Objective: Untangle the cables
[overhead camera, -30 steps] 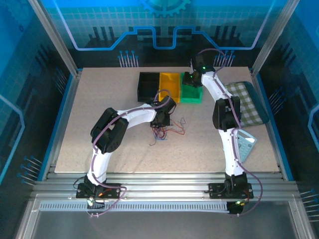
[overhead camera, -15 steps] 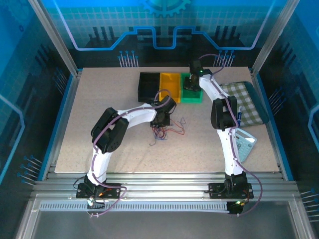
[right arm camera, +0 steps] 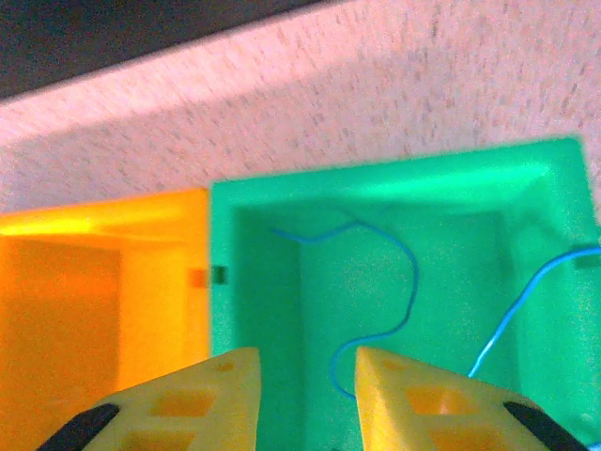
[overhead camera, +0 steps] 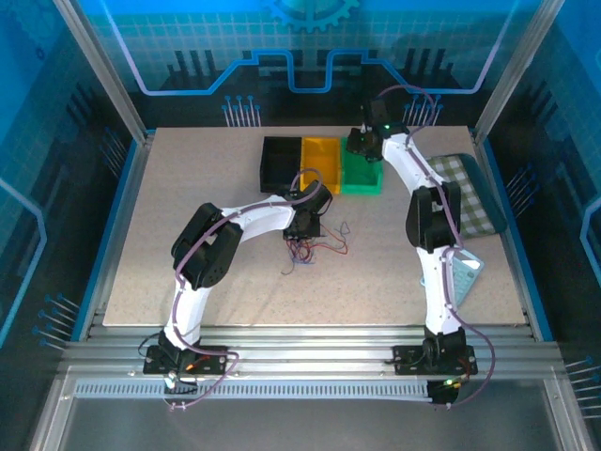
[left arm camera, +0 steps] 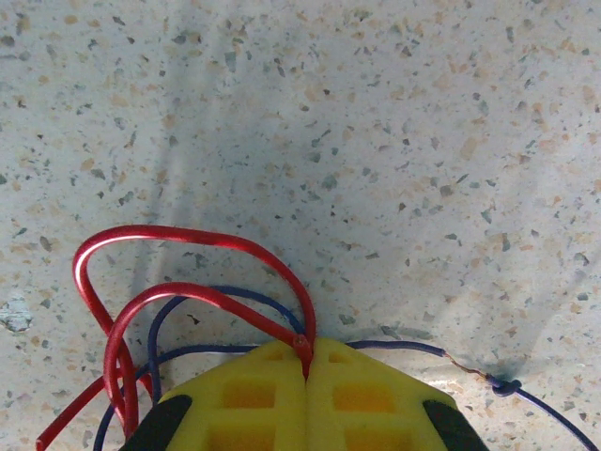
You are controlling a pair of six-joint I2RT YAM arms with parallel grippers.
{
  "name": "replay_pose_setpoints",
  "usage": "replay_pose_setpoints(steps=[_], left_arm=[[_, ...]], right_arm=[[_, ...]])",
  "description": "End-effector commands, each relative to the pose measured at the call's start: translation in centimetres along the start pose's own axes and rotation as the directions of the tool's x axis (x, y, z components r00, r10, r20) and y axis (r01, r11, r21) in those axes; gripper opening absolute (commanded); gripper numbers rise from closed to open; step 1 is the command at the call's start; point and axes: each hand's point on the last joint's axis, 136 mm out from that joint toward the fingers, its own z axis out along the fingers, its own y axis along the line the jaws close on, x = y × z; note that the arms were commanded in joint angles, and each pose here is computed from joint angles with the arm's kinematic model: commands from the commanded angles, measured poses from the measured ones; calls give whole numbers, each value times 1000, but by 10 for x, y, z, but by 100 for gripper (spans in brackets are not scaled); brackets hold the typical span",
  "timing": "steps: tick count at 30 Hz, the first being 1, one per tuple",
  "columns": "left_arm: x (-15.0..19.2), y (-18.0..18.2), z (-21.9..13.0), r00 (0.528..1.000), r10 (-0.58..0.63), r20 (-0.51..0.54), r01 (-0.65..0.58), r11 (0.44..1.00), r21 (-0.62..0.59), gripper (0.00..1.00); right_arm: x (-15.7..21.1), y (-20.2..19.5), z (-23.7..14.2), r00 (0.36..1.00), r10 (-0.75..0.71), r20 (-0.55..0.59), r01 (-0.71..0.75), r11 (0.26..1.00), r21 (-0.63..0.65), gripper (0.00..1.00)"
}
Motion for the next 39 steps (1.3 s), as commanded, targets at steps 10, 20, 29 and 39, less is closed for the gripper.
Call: replay_pose_setpoints(steps=[10,20,29,39], left_arm=[[16,32,18,998,1,-60,-5,997,-73,0],[-12,-2,-9,980,-189,-68,200,955,221,0],[-18,1,-22,921,-348,-176,383,891,243,0],[0,-11,-13,801,-516,-305,588,774,234,0]], right_arm=[[5,23,-96,995,-69,73,78,987,-141,32],[195,53,-177,936,-351,-21,319,874,-367,34],[326,75,-191,846,-519,-119,398,764,-508,33],[344,126,-167,770,-631,-97,462,655,-598,31]])
